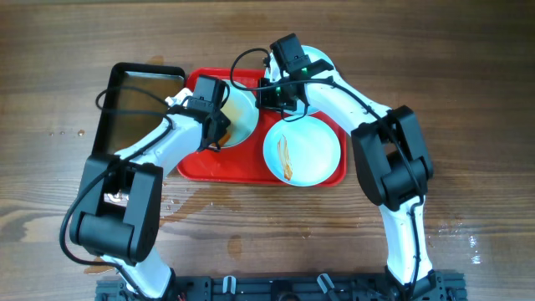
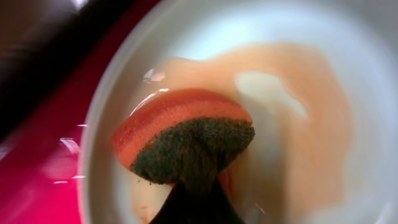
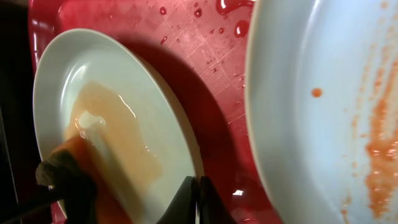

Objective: Clean dirty plates on tray and stack at the side
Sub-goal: 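Scrub the left plate with the sponge while the right gripper holds it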

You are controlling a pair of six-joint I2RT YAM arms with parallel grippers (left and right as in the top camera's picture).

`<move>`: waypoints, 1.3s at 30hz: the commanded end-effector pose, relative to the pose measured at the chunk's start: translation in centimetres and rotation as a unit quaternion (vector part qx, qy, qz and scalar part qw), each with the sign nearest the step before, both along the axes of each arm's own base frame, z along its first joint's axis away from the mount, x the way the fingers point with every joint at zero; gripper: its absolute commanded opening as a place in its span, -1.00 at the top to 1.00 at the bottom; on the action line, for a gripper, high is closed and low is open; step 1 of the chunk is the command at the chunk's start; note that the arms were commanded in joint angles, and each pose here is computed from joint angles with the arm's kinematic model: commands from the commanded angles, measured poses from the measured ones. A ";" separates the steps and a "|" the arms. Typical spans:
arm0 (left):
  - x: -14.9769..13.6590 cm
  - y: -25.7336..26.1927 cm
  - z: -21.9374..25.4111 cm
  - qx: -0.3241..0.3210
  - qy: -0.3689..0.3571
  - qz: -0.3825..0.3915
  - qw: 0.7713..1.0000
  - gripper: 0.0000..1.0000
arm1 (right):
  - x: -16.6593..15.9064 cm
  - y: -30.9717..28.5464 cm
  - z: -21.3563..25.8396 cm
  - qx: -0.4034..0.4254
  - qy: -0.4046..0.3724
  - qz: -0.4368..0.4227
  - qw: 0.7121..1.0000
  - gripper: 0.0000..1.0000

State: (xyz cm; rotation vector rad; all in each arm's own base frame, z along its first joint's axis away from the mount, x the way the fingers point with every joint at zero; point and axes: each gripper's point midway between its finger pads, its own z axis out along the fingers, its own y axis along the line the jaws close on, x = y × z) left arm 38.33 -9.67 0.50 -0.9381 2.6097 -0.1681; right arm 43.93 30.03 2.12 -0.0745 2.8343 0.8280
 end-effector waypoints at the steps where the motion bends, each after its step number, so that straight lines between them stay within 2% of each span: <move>1: -2.1 -4.5 -2.0 -0.073 0.036 -0.148 0.986 0.92 | -0.6 1.0 -0.6 0.009 0.009 0.018 1.000 0.91; 6: 0.4 -2.0 -1.5 0.005 -0.014 -0.117 0.993 0.92 | -0.7 0.9 -0.7 0.008 0.011 0.018 1.000 0.91; 11: 1.3 2.6 -0.8 0.110 -0.040 -0.017 0.993 0.92 | -0.7 0.9 -0.7 0.008 0.011 0.018 1.000 0.91; 13: 1.3 2.5 -0.9 0.107 -0.039 -0.017 0.993 0.92 | -0.7 0.9 -0.7 0.008 0.011 0.018 1.000 0.91; 16: 1.1 1.0 -0.9 0.067 -0.031 -0.038 0.997 0.92 | -0.7 0.9 -0.7 0.008 0.012 0.018 1.000 0.91; 21: 1.2 -1.7 1.2 0.016 -0.046 -0.116 0.992 0.92 | -1.1 1.5 -0.3 0.023 0.007 0.043 0.999 0.90; 24: 1.4 -2.3 3.2 0.004 -0.067 -0.130 0.989 0.92 | -1.1 1.8 0.3 0.041 0.006 0.054 0.998 0.67; 29: 1.0 -2.2 5.5 0.000 -0.082 -0.130 0.988 0.92 | -1.3 1.5 0.1 0.038 0.015 0.051 0.998 0.50; 33: 0.7 -1.7 6.7 -0.001 -0.087 -0.126 0.988 0.92 | -1.4 1.4 -0.2 0.034 0.018 0.049 0.998 0.21; 39: -0.1 1.0 7.1 0.004 -0.067 -0.097 0.993 0.92 | -1.1 0.8 -0.7 0.014 0.018 0.030 0.999 0.17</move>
